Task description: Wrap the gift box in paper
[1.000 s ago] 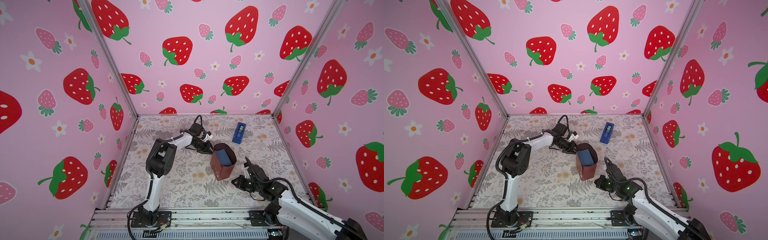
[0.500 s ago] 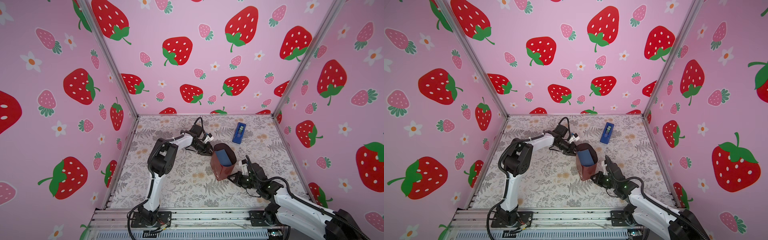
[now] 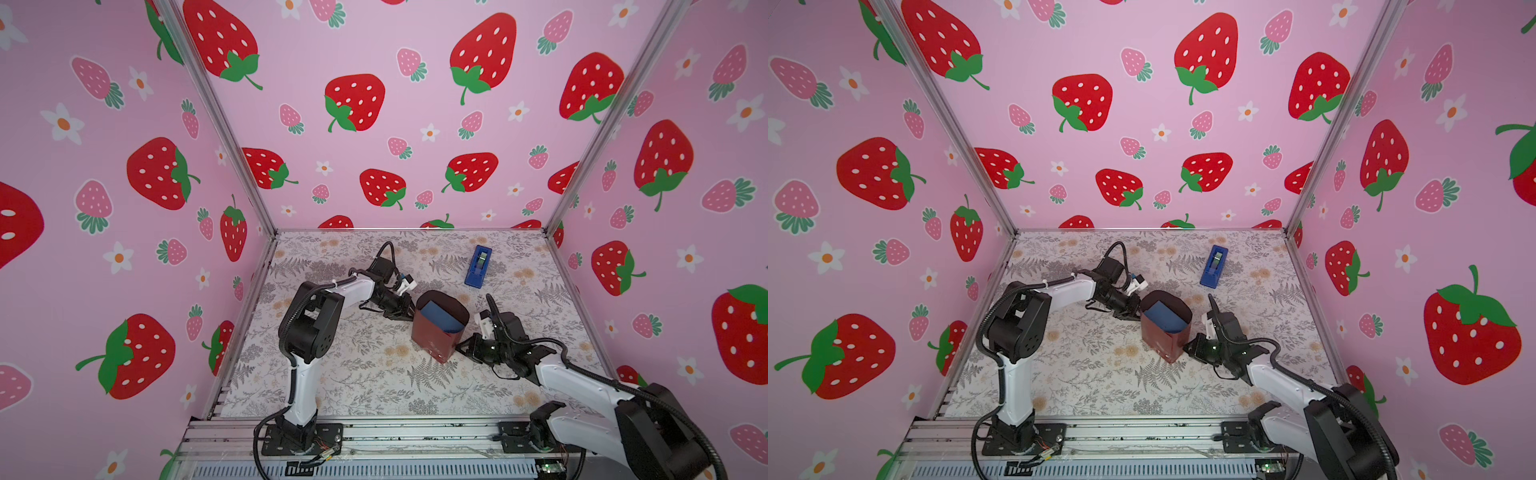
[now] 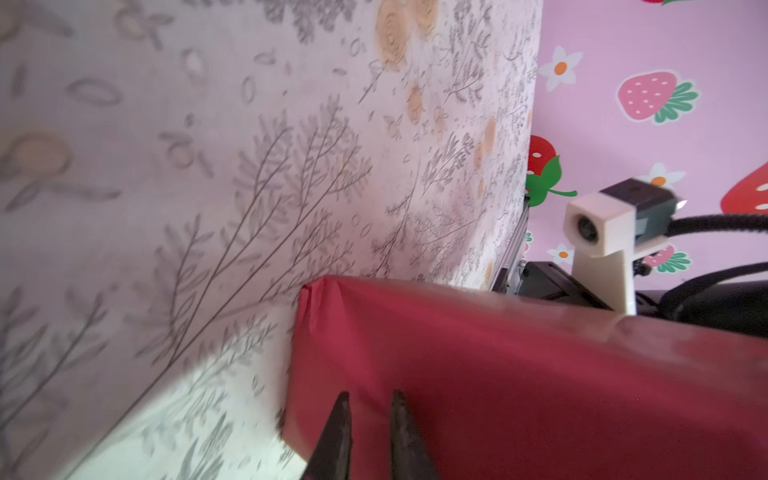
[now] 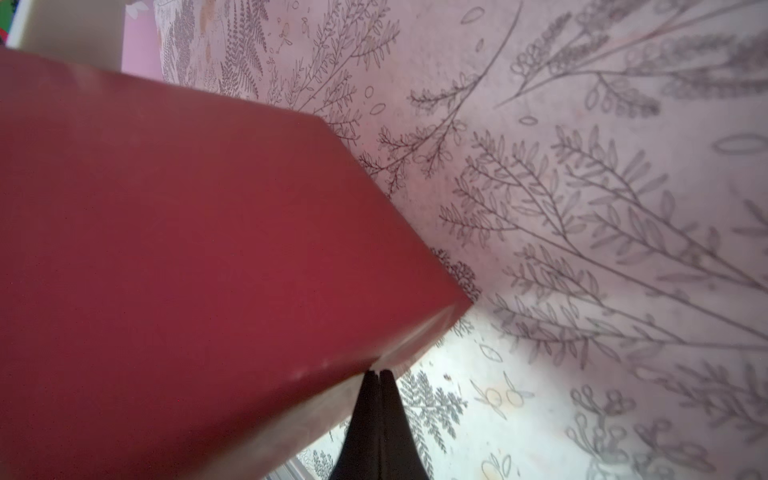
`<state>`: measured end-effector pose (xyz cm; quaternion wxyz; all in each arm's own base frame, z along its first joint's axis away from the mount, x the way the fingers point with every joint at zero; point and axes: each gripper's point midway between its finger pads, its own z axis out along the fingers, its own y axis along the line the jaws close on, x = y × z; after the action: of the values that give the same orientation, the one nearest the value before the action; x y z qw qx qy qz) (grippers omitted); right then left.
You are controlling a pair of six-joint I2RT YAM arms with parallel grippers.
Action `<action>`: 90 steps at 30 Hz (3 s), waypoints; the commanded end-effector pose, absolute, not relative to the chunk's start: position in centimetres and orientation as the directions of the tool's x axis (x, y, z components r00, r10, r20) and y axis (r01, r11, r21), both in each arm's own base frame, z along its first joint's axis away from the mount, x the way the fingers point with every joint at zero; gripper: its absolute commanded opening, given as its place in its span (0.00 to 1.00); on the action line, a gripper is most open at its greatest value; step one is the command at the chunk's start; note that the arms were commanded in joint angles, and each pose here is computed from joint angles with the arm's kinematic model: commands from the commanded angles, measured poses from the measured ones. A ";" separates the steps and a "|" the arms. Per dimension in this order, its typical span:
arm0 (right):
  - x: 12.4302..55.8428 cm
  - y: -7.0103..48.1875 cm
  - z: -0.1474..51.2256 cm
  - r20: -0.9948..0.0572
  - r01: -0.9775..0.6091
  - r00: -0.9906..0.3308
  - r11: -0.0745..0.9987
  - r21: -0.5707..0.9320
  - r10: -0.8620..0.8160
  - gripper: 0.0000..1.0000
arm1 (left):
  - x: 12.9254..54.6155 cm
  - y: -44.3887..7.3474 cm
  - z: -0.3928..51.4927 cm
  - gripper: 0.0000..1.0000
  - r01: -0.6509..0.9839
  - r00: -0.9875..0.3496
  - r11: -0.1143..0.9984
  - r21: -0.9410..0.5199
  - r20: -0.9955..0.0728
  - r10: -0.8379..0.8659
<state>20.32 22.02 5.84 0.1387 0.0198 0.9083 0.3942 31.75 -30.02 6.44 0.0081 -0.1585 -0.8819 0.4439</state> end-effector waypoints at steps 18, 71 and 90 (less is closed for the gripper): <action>23.3 24.7 9.1 -0.352 -0.278 -0.932 0.797 0.536 -0.088 0.00 | 24.3 -20.2 5.5 0.22 0.108 -0.993 0.765 -0.635 -0.109 0.049; 19.6 36.6 14.5 -0.405 -0.600 -0.760 0.788 0.137 -0.508 0.00 | 25.0 -16.3 15.2 0.34 0.172 -0.868 0.744 -0.645 -0.457 -0.195; 24.2 27.8 29.1 -0.789 -0.623 -0.604 0.683 0.380 -0.111 0.60 | 21.0 -18.3 17.6 0.45 0.270 -0.810 0.657 -0.704 -0.535 -0.240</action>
<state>24.66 27.93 29.85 0.3784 -0.1903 0.8529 0.3053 21.46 -18.24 17.59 -0.2885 -0.0011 -0.8599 0.4212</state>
